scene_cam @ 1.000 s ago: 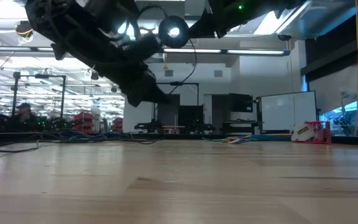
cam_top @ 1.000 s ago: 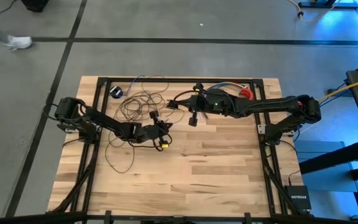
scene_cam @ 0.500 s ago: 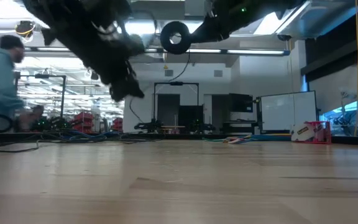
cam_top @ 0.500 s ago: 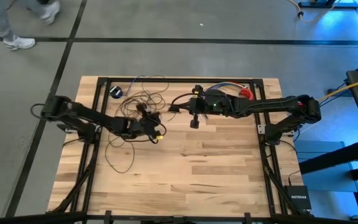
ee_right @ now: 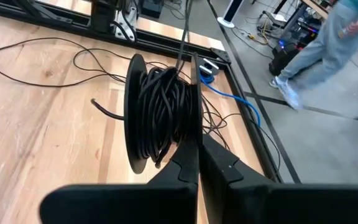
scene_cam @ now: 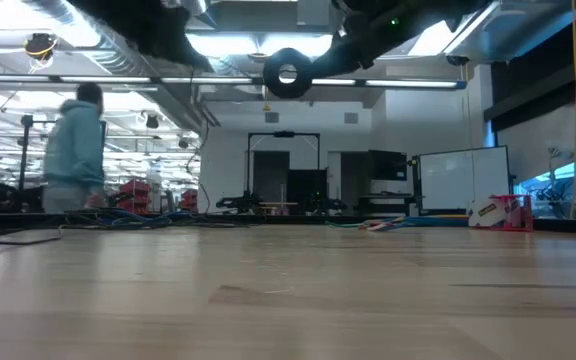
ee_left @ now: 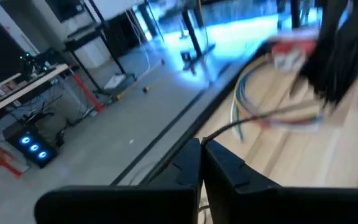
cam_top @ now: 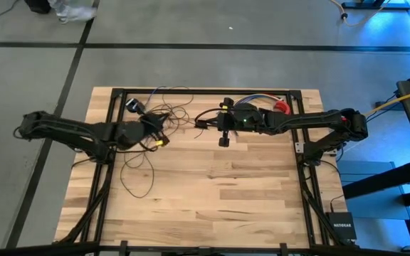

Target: Coiling cords

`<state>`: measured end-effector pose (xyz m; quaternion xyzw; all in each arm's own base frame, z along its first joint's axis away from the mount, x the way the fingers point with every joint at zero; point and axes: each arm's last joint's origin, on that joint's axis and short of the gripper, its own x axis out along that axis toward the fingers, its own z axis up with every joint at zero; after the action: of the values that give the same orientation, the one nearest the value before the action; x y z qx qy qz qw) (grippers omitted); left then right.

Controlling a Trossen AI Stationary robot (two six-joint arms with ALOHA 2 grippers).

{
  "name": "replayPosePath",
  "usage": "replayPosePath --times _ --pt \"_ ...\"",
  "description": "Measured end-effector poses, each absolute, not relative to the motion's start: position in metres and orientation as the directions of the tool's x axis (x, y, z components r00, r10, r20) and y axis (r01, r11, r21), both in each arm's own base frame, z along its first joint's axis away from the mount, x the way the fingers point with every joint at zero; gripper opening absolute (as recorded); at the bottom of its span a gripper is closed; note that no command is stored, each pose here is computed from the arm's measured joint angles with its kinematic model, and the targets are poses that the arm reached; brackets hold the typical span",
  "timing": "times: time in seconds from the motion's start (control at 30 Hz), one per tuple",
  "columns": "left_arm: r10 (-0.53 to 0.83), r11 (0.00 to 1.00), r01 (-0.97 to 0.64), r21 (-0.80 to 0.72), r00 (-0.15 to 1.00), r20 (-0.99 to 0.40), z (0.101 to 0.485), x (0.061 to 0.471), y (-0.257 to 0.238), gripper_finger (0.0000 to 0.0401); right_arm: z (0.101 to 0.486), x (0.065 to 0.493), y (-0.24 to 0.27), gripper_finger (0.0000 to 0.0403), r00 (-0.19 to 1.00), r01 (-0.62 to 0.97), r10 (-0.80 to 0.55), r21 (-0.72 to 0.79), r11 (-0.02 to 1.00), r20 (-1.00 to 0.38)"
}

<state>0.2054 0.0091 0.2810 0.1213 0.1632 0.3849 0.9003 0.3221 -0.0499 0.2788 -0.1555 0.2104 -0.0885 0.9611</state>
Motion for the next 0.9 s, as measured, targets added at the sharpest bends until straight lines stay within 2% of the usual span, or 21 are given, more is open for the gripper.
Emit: replayPosePath --times 0.1,0.27,0.4,0.63,0.9 --pt "0.711 0.695 -0.656 0.294 0.688 -0.146 0.292 0.203 0.009 0.0002 0.279 0.323 -0.05 0.0002 0.896 0.103 -0.24 -0.352 0.93 -0.373" --pt "0.585 0.801 -0.567 0.192 0.809 -0.054 0.303 0.21 0.005 0.0003 0.276 0.324 -0.052 0.0002 0.877 0.144 -0.294 -0.375 0.916 -0.381" --pt "0.553 0.824 -0.545 0.157 0.833 -0.01 0.304 0.221 0.003 0.0002 0.272 0.328 -0.053 0.0001 0.874 0.154 -0.304 -0.379 0.913 -0.378" --pt "0.542 0.831 -0.536 0.15 0.84 -0.005 0.294 0.257 0.0 0.0003 0.267 0.334 -0.055 0.0001 0.873 0.197 -0.339 -0.382 0.903 -0.351" --pt "0.542 0.834 -0.526 0.165 0.837 -0.071 0.278 0.297 -0.002 0.0008 0.271 0.337 -0.057 0.0001 0.87 0.279 -0.39 -0.35 0.894 -0.301"
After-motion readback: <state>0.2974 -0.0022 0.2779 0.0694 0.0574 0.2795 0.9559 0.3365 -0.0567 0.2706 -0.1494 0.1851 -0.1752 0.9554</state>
